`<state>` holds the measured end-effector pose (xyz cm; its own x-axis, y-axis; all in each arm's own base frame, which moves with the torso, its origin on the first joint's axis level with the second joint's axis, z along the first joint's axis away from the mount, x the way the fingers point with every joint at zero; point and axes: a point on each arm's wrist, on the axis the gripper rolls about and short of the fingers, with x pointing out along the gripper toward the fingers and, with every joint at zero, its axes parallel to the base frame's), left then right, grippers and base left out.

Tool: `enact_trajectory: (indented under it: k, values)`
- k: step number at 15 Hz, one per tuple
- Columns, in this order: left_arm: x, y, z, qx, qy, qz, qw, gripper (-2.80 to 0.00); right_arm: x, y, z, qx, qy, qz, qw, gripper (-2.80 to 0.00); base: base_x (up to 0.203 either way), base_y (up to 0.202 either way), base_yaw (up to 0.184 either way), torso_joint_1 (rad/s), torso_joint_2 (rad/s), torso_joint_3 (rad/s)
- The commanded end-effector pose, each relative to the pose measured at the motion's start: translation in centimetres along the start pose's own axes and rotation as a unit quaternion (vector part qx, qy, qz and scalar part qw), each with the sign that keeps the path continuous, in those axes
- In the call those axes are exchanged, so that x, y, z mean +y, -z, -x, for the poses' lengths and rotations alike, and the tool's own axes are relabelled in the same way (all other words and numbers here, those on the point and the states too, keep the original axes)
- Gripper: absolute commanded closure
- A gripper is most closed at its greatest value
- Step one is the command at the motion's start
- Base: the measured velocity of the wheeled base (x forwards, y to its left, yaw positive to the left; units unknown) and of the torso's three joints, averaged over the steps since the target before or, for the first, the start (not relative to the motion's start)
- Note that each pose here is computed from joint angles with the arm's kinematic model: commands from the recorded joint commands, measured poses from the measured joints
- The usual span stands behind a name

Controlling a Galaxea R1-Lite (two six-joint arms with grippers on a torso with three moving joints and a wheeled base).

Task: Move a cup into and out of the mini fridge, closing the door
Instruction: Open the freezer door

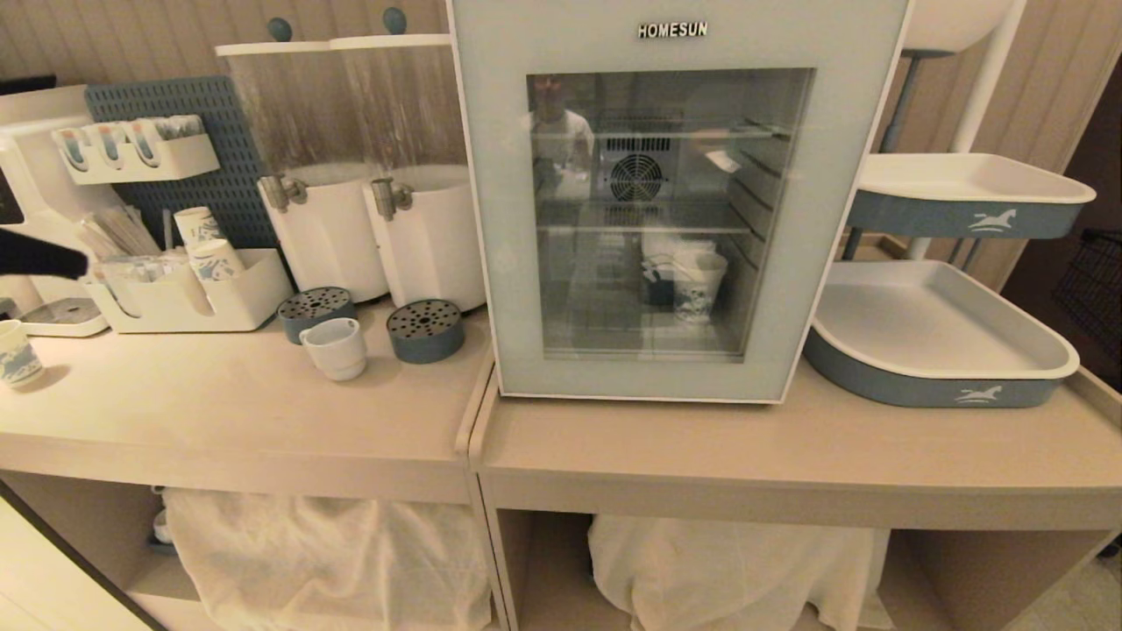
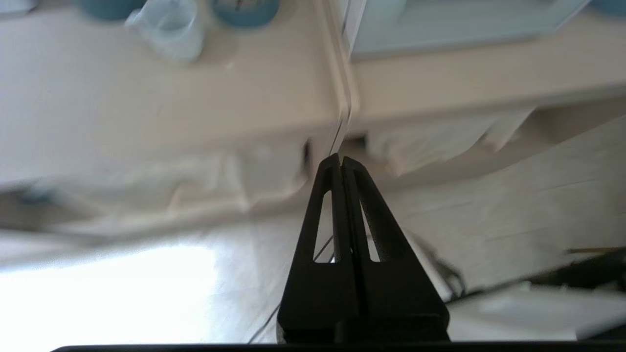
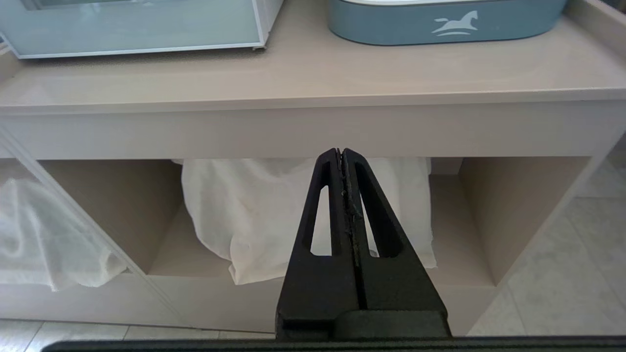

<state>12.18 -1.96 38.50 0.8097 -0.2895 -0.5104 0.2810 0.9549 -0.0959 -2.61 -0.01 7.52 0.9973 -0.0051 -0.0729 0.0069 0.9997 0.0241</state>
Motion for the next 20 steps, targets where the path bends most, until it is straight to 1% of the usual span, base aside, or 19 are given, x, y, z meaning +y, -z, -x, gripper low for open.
enact_trajectory:
  k: [1,2,3,4,5,6,7,8,9,10,11,12,13,16,17,18,20]
  values:
    - [2.5,-0.8,-3.2,-0.005,0.094,0.015,0.9954,0.00,0.0,0.0,0.0,0.001,0.000,0.000,1.000,0.00,0.000,0.000,0.000,0.000,0.00,0.000]
    - [4.4,-0.9,-4.4,-0.028,0.151,0.004,0.9882,0.00,0.0,0.0,0.0,0.001,0.001,0.000,1.000,0.00,0.000,0.000,0.000,0.000,0.00,0.000]
    - [6.1,-0.7,-5.7,-0.049,0.198,-0.015,0.9788,0.00,0.0,0.0,0.0,0.001,0.001,0.000,1.000,0.00,0.000,0.000,0.000,0.000,0.00,0.000]
    - [7.9,-0.4,-7.7,-0.076,0.262,-0.042,0.9610,0.00,0.0,0.0,0.0,0.001,0.001,0.000,1.000,0.00,0.000,0.000,0.000,0.000,0.00,0.000]
    - [9.8,0.2,-9.5,-0.101,0.300,-0.064,0.9466,0.00,0.0,0.0,0.0,0.001,0.001,0.000,1.000,0.00,0.000,0.000,0.000,0.000,0.00,0.000]
    - [11.2,0.5,-11.2,-0.126,0.354,-0.072,0.9240,0.00,0.0,0.0,0.0,0.001,0.001,0.000,1.000,0.00,0.000,0.000,0.000,0.000,0.00,0.000]
    - [12.3,0.7,-12.7,-0.148,0.388,-0.085,0.9058,0.00,0.0,0.0,0.0,0.001,0.000,0.000,1.000,0.00,0.000,0.000,0.000,0.000,0.00,0.000]
    - [13.0,0.8,-13.6,-0.160,0.401,-0.098,0.8968,0.00,0.0,0.0,0.0,0.001,0.000,0.000,1.000,0.00,0.000,0.000,0.000,0.000,0.00,0.000]
    - [12.8,0.6,-14.7,-0.160,0.414,-0.106,0.8899,0.00,0.0,0.0,0.0,0.001,0.000,0.000,1.000,0.00,0.000,0.000,0.000,0.000,0.00,0.000]
    - [12.2,0.3,-16.2,-0.159,0.432,-0.119,0.8800,0.00,0.0,0.0,0.0,0.001,0.000,0.000,1.000,0.00,0.000,0.000,0.000,0.000,0.00,0.000]
    - [11.5,-0.2,-18.0,-0.159,0.450,-0.135,0.8682,0.00,0.0,0.0,0.0,0.001,0.001,0.000,1.000,0.00,0.000,0.000,0.000,0.000,0.00,0.000]
    - [11.0,-0.6,-19.4,-0.160,0.458,-0.150,0.8615,0.00,0.0,0.0,0.0,0.001,0.000,0.000,1.000,0.00,0.000,0.000,0.000,0.000,0.00,0.000]
    - [10.5,-0.9,-21.0,-0.157,0.453,-0.166,0.8621,0.00,0.0,0.0,0.0,0.001,0.001,0.000,1.000,0.00,0.000,0.000,0.000,0.000,0.00,0.000]
    - [10.2,-1.5,-24.8,-0.146,0.413,-0.193,0.8782,0.00,0.0,0.0,0.0,0.001,0.001,0.000,1.000,0.00,0.000,0.000,0.000,0.000,0.00,0.000]
    - [10.1,-1.6,-24.9,-0.147,0.410,-0.196,0.8784,0.00,0.0,0.0,0.0,0.001,0.001,0.000,1.000,0.00,0.000,0.000,0.000,0.000,0.00,0.000]
    - [10.2,-1.7,-25.2,-0.146,0.405,-0.197,0.8807,0.00,0.0,0.0,0.0,0.001,0.000,0.000,1.000,0.00,0.000,0.000,0.000,0.000,0.00,0.000]
    - [11.2,-2.8,-27.5,-0.150,0.389,-0.204,0.8858,0.00,0.0,0.0,0.0,0.001,0.001,0.000,1.000,0.00,0.000,0.000,0.000,0.000,0.00,0.000]
